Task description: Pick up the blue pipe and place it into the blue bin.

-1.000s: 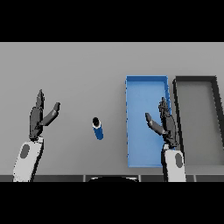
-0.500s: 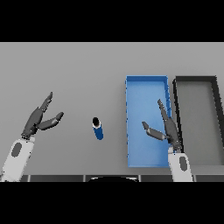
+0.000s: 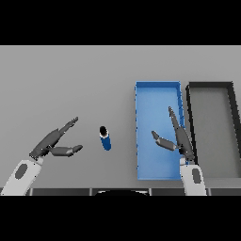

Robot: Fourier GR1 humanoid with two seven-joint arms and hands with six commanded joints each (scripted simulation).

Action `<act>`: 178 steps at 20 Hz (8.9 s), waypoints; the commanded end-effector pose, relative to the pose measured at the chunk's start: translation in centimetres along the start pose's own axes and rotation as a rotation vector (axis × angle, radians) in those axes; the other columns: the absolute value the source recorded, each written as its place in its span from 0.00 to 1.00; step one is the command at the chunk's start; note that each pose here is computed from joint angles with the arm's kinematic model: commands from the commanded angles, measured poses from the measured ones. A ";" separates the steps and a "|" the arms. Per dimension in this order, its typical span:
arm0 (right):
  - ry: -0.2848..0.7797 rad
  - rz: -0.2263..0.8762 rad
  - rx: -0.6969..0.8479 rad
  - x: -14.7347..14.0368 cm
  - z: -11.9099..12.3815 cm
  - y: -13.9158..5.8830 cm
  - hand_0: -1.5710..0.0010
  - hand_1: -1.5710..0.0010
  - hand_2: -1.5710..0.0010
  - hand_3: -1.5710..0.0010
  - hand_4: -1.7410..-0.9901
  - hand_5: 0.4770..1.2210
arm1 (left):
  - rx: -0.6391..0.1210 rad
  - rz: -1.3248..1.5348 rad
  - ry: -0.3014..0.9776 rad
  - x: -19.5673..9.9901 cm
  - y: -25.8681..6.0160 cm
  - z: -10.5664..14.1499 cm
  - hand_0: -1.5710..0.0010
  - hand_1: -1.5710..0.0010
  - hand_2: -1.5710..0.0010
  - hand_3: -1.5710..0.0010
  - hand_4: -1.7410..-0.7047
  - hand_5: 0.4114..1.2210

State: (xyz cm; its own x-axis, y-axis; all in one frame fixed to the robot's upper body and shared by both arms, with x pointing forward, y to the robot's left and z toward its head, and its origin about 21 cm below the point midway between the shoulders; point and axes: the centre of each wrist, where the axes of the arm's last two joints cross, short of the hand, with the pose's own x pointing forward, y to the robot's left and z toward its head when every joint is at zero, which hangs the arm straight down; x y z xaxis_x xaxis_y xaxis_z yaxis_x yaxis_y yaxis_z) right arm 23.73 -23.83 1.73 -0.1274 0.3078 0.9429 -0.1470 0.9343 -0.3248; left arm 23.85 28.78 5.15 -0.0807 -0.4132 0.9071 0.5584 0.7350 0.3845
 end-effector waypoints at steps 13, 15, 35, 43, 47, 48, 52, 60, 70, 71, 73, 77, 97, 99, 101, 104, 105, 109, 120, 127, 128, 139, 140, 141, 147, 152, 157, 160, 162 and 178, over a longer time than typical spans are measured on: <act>-0.001 -0.016 0.001 0.2 0.4 0.0 1.00 1.00 1.00 1.00 0.71 0.11 | -0.145 0.013 -0.069 0.2 -7.4 -5.2 1.00 1.00 1.00 1.00 0.58 0.09; 0.006 -0.015 -0.001 0.1 0.4 -0.1 1.00 1.00 1.00 1.00 0.71 0.10 | -0.140 0.037 -0.053 -0.5 -8.1 -6.1 1.00 1.00 1.00 1.00 0.59 0.09; 0.014 0.002 -0.012 -0.3 0.6 -0.5 1.00 1.00 1.00 1.00 0.75 0.11 | -0.142 0.269 -0.178 -1.0 -13.3 -10.3 0.24 0.19 0.17 0.20 0.12 0.86; 0.024 0.007 -0.007 -0.3 0.6 -0.5 1.00 1.00 1.00 1.00 0.78 0.10 | -0.105 0.242 -0.294 1.2 -13.7 -10.7 0.04 0.03 0.03 0.03 0.24 0.98; 0.031 0.035 -0.014 -0.3 0.5 -0.5 1.00 1.00 1.00 1.00 0.80 0.10 | -0.108 0.265 -0.403 3.5 -14.2 -11.2 0.02 0.01 0.01 0.01 0.25 0.99; 0.032 0.029 -0.009 -0.3 0.4 -0.4 1.00 1.00 1.00 1.00 0.80 0.11 | -0.111 0.254 -0.405 4.1 -14.0 -11.3 0.01 0.01 0.01 0.01 0.26 0.99; 0.026 0.049 -0.008 -0.5 0.6 -0.9 1.00 1.00 1.00 1.00 0.82 0.12 | -0.131 0.219 -0.416 6.1 -13.1 -11.8 0.01 0.00 0.00 0.00 0.26 1.00; 0.021 0.060 -0.048 -0.5 1.6 -0.3 1.00 1.00 1.00 1.00 0.82 0.14 | -0.171 0.218 -0.406 6.8 -13.3 -11.7 0.00 0.00 0.00 0.00 0.26 1.00; -0.238 -0.104 0.036 3.5 1.4 -2.8 1.00 0.99 0.99 1.00 0.76 0.16 | -0.174 0.198 -0.407 6.6 -12.9 -11.6 0.00 0.00 0.00 0.00 0.26 1.00; -0.245 -0.090 0.089 4.6 1.1 -2.9 1.00 0.99 0.99 1.00 0.77 0.15 | -0.177 0.199 -0.406 6.6 -13.0 -11.5 0.00 0.00 0.00 0.00 0.26 1.00; -0.266 -0.079 0.196 6.9 0.7 -3.3 1.00 1.00 0.99 1.00 0.76 0.14 | -0.170 0.192 -0.411 6.7 -12.8 -11.3 0.00 0.00 0.00 0.00 0.26 1.00; -0.327 0.009 0.387 11.4 0.8 -2.7 1.00 1.00 1.00 1.00 0.71 0.08 | -0.177 0.189 -0.403 6.8 -13.0 -11.2 0.00 0.00 0.00 0.00 0.26 1.00; -0.306 0.071 0.849 17.1 -5.7 5.3 1.00 0.98 0.96 1.00 0.70 0.05 | -0.233 0.203 -0.433 6.6 -12.5 -12.0 0.00 0.00 0.00 0.00 0.27 1.00; -0.307 0.074 0.866 17.4 -6.3 5.9 0.89 0.85 0.84 0.91 0.65 0.06 | -0.231 0.211 -0.416 7.0 -12.7 -12.0 0.00 0.00 0.00 0.00 0.22 1.00; -0.293 0.085 0.880 17.9 -6.9 6.5 0.60 0.58 0.58 0.68 0.48 0.06 | -0.228 0.231 -0.387 6.7 -12.7 -11.9 0.00 0.00 0.03 0.27 0.14 1.00; -0.315 0.051 0.901 17.3 -7.2 6.9 0.31 0.30 0.30 0.43 0.27 0.17 | -0.231 0.210 -0.391 6.6 -12.5 -11.9 0.00 0.00 0.01 0.22 0.07 1.00; -0.332 0.010 0.905 17.5 -7.3 7.0 0.25 0.24 0.24 0.34 0.30 0.26 | -0.236 0.218 -0.396 6.8 -12.8 -12.0 0.00 0.00 0.01 0.19 0.06 1.00; -0.408 -0.010 0.893 17.1 -6.9 7.5 0.10 0.10 0.10 0.14 0.36 0.70 | -0.234 0.207 -0.408 7.1 -12.8 -12.3 0.00 0.00 0.01 0.13 0.02 1.00; -0.354 -0.098 0.862 17.2 -5.9 8.2 0.01 0.01 0.01 0.01 0.33 0.97 | -0.210 0.169 -0.421 6.9 -12.5 -12.3 0.25 0.30 0.32 0.46 0.22 1.00; -0.366 -0.091 0.840 17.3 -5.9 8.1 0.00 0.00 0.00 0.00 0.32 0.99 | -0.282 0.113 -0.358 6.3 -11.7 -12.3 0.84 0.85 0.86 0.89 0.66 0.62; -0.380 -0.092 0.833 17.3 -6.1 8.3 0.00 0.00 0.00 0.00 0.32 1.00 | -0.280 0.107 -0.327 6.6 -11.8 -12.2 0.87 0.88 0.89 0.91 0.68 0.54; -0.412 -0.190 0.808 18.9 -6.6 7.5 0.00 0.00 0.00 0.00 0.33 1.00 | -0.244 0.138 -0.215 5.8 -12.3 -12.3 0.99 0.99 0.99 0.99 0.74 0.12; -0.400 -0.202 0.814 19.6 -6.8 7.1 0.00 0.00 0.00 0.00 0.33 1.00 | -0.242 0.139 -0.214 5.9 -12.5 -12.2 0.99 0.99 0.99 0.99 0.75 0.11; -0.408 -0.240 0.817 20.4 -6.7 6.6 0.00 0.00 0.00 0.00 0.33 1.00 | -0.237 0.128 -0.198 5.6 -11.8 -12.2 0.99 0.99 0.99 1.00 0.74 0.10; -0.467 -0.354 0.739 26.4 -9.5 2.3 0.00 0.00 0.00 0.00 0.33 1.00 | -0.245 0.126 -0.212 5.8 -12.0 -12.0 1.00 1.00 1.00 1.00 0.76 0.08; -0.485 -0.338 0.505 28.2 -11.8 -2.8 0.00 0.00 0.00 0.00 0.32 1.00 | -0.237 0.114 -0.231 5.9 -11.8 -11.4 1.00 1.00 1.00 1.00 0.76 0.07; -0.338 -0.287 0.302 24.8 -13.3 -6.2 0.00 0.00 0.00 0.00 0.32 1.00 | -0.218 0.118 -0.210 6.2 -10.8 -11.4 1.00 1.00 1.00 1.00 0.76 0.08; -0.223 -0.255 0.239 22.1 -13.3 -7.1 0.00 0.00 0.00 0.00 0.32 1.00 | -0.220 0.110 -0.209 5.7 -11.0 -11.3 1.00 1.00 1.00 1.00 0.77 0.07; -0.132 -0.248 0.215 20.0 -12.9 -7.2 0.00 0.00 0.00 0.00 0.32 1.00 | -0.219 0.108 -0.223 5.7 -11.1 -11.3 1.00 1.00 1.00 1.00 0.77 0.06; 0.484 -0.256 0.048 5.4 -10.1 -5.4 0.00 0.00 0.00 0.49 0.17 1.00 | -0.185 0.084 -0.236 5.6 -10.9 -11.5 1.00 1.00 1.00 1.00 0.79 0.09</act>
State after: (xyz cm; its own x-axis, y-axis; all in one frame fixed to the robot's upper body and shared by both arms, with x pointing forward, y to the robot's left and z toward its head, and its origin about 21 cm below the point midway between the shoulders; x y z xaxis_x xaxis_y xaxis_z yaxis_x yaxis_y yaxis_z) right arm 33.72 -25.44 9.32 0.3775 0.1305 0.9168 -0.1612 0.9842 -0.0738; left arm 26.80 12.24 4.02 -0.2055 -0.2029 0.9574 0.7102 0.6421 0.2886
